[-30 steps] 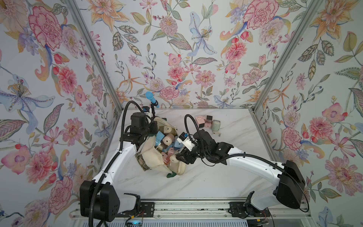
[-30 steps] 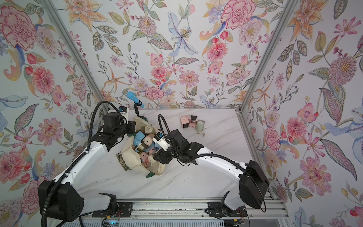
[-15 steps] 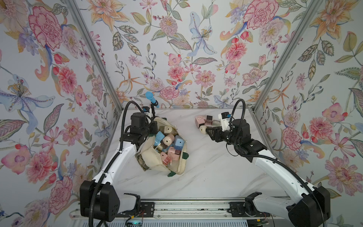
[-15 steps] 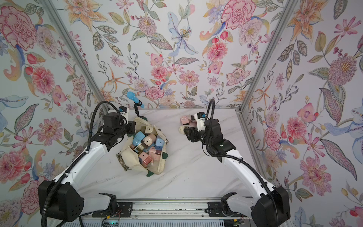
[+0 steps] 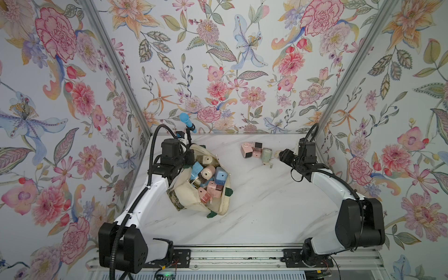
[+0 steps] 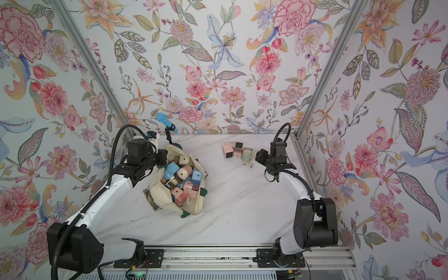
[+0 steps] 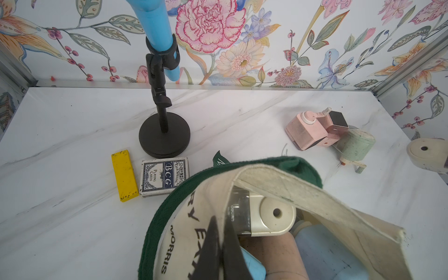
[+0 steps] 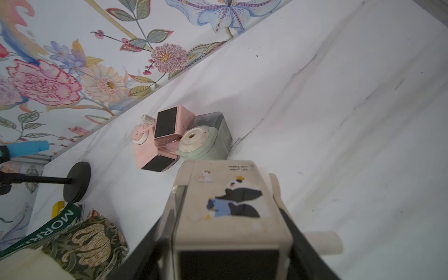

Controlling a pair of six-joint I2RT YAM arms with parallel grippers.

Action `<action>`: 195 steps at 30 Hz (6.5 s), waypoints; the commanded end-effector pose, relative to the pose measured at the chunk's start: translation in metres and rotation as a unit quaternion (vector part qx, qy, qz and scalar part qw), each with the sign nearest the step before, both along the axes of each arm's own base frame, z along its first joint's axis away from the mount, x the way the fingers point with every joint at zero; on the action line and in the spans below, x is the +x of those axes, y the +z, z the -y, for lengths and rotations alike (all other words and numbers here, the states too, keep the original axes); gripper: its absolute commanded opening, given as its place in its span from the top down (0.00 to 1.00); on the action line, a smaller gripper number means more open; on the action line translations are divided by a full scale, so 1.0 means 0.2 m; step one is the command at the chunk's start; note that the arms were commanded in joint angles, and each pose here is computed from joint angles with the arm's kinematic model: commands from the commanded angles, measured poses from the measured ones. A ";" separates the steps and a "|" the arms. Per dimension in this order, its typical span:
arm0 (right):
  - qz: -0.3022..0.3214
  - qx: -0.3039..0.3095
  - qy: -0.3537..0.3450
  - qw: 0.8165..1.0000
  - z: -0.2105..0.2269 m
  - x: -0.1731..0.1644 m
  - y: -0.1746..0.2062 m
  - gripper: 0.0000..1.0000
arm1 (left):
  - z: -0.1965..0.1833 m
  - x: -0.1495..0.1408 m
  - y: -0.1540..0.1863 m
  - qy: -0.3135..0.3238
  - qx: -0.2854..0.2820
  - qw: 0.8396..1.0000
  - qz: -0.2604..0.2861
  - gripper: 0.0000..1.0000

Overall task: Take out the pencil sharpeners from the tote bags
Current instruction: Place the pencil sharpener at the center of the board, then pick up the pencil sharpener from the canvas bag.

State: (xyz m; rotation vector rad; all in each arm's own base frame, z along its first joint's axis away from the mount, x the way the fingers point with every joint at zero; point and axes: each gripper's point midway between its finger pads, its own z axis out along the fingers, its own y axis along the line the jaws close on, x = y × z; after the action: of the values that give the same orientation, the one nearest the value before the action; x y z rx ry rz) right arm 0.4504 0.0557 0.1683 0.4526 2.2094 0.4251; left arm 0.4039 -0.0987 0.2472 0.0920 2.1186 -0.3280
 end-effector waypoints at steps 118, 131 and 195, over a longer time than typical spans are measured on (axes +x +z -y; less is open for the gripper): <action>-0.022 0.006 0.153 0.988 -1.88 -0.40 -0.18 0.20 | 0.05 -0.02 0.23 -0.033 -0.039 0.997 0.058 1.00; -0.091 -0.073 0.173 0.978 -1.83 -0.31 -0.46 0.26 | 0.05 -0.02 0.24 -0.033 -0.040 0.997 0.061 1.00; -0.052 0.060 0.371 0.925 -2.08 -0.62 -0.17 0.35 | 0.04 -0.02 0.23 -0.030 -0.036 0.997 0.058 1.00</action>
State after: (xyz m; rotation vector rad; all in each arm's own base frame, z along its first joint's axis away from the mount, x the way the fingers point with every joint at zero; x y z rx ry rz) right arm 0.3346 0.4650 0.1378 -0.3206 2.3809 0.8945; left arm 0.3968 -0.1022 0.2539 0.1104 2.1128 -0.4008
